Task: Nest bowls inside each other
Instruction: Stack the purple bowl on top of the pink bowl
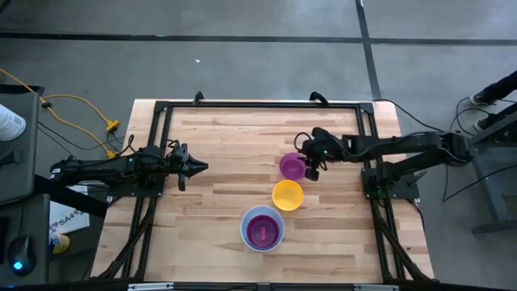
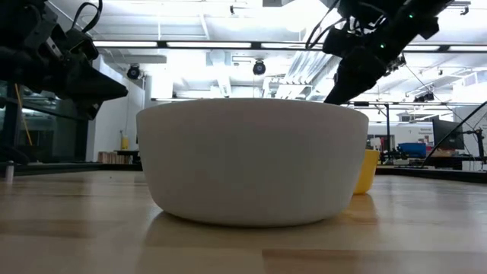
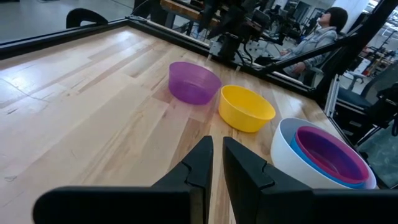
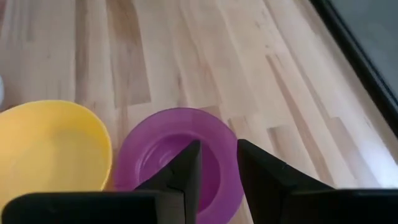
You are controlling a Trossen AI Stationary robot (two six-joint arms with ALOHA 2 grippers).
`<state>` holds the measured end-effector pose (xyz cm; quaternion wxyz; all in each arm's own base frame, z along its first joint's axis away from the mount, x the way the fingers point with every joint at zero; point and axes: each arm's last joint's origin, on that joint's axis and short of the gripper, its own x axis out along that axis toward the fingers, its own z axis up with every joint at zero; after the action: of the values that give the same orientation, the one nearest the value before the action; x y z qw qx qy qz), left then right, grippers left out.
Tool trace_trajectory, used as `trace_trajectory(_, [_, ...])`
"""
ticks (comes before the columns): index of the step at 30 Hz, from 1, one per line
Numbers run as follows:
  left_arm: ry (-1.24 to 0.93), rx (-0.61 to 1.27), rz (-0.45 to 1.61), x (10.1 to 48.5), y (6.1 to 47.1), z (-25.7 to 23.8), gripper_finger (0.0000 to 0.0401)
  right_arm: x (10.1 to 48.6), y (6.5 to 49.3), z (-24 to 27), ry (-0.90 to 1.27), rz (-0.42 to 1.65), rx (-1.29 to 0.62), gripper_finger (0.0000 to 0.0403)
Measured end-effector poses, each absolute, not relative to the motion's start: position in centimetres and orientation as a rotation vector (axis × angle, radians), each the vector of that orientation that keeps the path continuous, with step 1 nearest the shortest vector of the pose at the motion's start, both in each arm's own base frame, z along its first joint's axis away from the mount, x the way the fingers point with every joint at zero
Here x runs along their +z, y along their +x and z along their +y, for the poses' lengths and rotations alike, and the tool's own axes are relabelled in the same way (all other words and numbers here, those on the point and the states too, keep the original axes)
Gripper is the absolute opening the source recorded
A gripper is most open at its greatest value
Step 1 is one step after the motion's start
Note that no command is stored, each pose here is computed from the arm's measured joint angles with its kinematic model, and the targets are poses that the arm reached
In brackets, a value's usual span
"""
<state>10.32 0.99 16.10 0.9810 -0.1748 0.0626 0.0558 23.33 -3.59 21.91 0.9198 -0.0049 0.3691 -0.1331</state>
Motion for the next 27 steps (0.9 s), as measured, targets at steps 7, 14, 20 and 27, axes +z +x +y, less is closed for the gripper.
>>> trace_trajectory(7, [-0.352,0.113,0.126,16.1,10.3,1.0,0.0038,22.5,24.0,-3.7,-0.029,0.885,-0.254,0.0097])
trace_trajectory(14, [-0.352,0.113,0.126,16.1,10.3,1.0,0.0038,22.6,24.7,-3.6,-0.017,0.997,-0.2,0.0097])
trace_trajectory(20, [-0.352,0.113,0.126,16.1,10.3,1.0,0.0038,22.0,26.1,-3.9,0.0,1.025,-0.196,0.0097])
trace_trajectory(27, [-0.352,0.114,0.125,16.1,10.3,1.0,0.0038,21.4,28.0,-5.8,0.143,1.079,-0.326,0.0097])
